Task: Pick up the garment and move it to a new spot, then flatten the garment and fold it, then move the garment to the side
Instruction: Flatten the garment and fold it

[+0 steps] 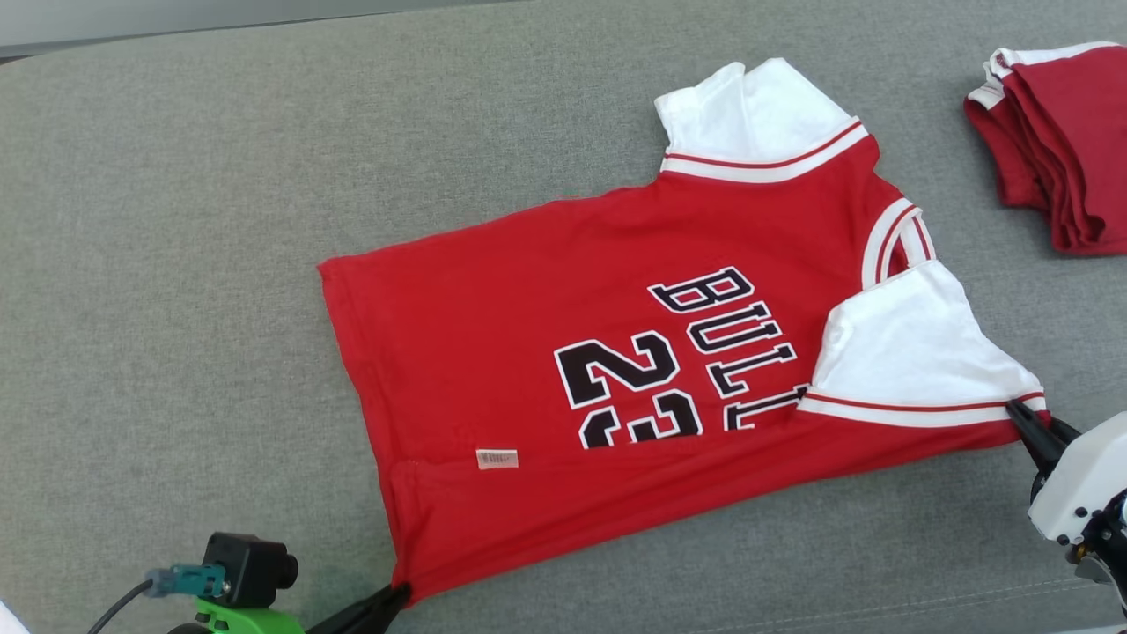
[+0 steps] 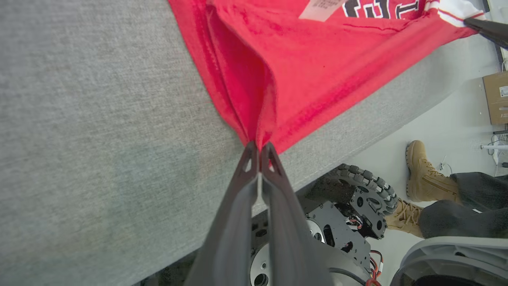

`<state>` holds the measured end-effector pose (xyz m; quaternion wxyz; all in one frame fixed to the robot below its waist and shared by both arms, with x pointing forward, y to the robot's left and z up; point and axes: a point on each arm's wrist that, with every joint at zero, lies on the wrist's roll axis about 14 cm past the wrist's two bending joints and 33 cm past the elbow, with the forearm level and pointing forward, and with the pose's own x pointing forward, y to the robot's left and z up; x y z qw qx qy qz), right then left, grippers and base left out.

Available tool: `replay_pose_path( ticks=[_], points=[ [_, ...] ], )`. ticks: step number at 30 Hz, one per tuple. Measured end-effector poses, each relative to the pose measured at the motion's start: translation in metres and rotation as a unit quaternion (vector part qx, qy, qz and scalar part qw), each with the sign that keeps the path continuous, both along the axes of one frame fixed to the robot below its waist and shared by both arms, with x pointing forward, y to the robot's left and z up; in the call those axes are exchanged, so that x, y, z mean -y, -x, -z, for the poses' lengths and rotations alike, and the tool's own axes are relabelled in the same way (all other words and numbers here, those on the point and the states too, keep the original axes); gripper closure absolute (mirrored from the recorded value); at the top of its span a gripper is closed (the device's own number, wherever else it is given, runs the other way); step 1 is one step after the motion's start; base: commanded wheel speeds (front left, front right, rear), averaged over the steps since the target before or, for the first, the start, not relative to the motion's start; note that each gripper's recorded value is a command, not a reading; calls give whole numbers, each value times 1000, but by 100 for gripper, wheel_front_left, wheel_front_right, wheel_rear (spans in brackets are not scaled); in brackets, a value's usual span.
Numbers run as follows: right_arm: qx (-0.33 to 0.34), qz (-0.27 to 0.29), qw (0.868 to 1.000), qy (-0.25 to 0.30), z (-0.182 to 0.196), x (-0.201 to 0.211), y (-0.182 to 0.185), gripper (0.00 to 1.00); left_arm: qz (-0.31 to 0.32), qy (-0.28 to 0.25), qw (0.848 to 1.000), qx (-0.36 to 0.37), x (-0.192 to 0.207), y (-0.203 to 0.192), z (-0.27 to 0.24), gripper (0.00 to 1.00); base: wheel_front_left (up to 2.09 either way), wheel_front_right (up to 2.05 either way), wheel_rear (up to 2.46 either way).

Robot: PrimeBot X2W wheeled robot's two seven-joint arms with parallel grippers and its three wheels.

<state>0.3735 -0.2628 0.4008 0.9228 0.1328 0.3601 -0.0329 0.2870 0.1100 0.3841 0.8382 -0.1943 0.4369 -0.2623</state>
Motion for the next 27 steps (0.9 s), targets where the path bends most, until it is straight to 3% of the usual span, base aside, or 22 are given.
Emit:
replay_pose_path(
  ticks=[1,2,7,11,15,18,22,27],
  points=[
    [2,3,1000,2,-1,2,0,31,-2,-1,1000,-1,-1,1,0,65,0,0,0],
    [1,2,1000,3,0,2,1,0,-9,-2,1000,2,-2,0,0,0,0,0,0],
    [-7,-17,999,33,-7,11,-3,0,-11,-15,1000,-7,-12,8,2,0,0,0,0],
    [68,-43,995,61,-51,8,-52,0,-29,-40,999,20,-32,-13,-4,0,0,0,0],
    [152,-74,981,94,-99,-12,-117,0,-56,-57,991,107,-44,-81,-27,0,0,0,0],
    [169,-99,976,94,-113,-38,-163,0,-73,-45,985,147,-36,-128,-36,0,0,0,0],
    [151,-118,976,108,-103,-61,-217,0,-71,-54,982,167,-29,-177,-28,0,0,0,0],
    [92,-140,980,110,-53,-90,-255,0,-67,-87,983,150,-37,-199,2,0,0,0,0]
  ],
)
